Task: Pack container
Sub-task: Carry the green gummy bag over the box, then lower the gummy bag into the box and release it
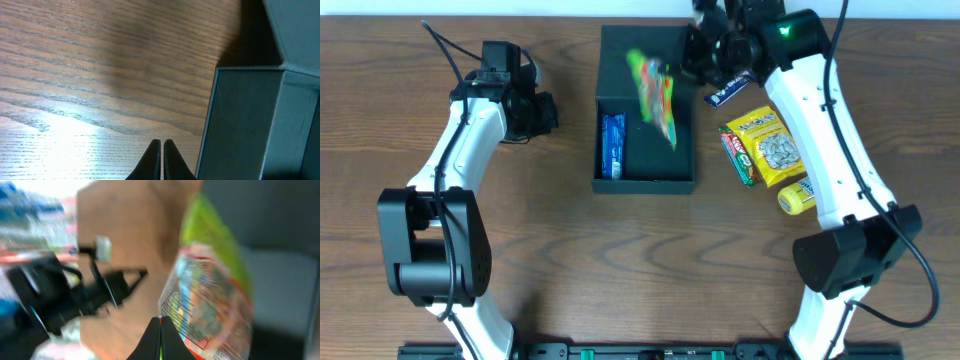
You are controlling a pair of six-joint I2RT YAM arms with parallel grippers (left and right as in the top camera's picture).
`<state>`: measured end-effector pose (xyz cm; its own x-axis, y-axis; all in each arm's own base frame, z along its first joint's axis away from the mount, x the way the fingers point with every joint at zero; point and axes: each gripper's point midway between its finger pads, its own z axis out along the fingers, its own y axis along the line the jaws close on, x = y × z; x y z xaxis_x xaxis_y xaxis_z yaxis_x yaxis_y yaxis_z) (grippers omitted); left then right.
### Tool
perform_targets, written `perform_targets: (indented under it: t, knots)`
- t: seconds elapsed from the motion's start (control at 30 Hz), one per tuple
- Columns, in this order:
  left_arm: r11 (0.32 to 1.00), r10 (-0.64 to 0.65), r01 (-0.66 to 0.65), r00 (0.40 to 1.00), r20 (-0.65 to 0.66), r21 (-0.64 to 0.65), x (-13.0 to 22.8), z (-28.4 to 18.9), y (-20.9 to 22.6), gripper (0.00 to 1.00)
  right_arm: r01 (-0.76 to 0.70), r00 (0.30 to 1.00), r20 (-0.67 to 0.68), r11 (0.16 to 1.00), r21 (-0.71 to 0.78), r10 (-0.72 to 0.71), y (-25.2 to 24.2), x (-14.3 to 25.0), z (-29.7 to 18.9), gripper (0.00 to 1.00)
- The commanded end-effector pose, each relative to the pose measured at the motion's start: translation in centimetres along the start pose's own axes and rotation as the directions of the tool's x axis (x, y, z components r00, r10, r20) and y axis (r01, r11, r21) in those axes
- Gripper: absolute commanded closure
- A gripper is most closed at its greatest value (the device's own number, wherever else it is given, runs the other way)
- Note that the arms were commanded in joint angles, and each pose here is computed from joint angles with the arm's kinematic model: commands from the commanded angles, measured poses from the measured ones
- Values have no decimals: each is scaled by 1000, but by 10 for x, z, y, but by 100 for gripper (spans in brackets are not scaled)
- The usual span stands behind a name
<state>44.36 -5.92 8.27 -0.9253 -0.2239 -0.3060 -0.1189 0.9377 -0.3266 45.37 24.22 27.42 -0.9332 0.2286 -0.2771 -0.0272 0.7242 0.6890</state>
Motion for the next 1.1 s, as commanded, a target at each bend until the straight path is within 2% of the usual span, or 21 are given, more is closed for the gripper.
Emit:
perform_targets:
  t: [0.0,0.17,0.43,0.6,0.87,1.07]
  knots:
    - [1000,29,-30,999,42,2,-12,-14,-4,95,-87,991,95,995,-56,92,17,-22,-7,98]
    - [1000,29,-29,999,42,2,-12,-14,-4,94,-237,943,194,954,-183,272,37,-56,-11,99]
    - [1000,29,-29,999,41,3,-11,-14,-4,94,-483,839,146,840,-245,525,18,-75,13,99]
    - [1000,28,-28,999,37,4,-10,-14,-4,94,-607,771,66,762,-225,634,-4,-66,38,99]
    - [1000,22,-22,1000,15,-1,-5,-13,-3,94,-717,690,-20,679,-160,724,-30,-38,71,98]
    - [1000,22,-22,1000,14,-1,-5,-13,-3,94,-729,684,-111,670,-139,721,-27,-21,76,98]
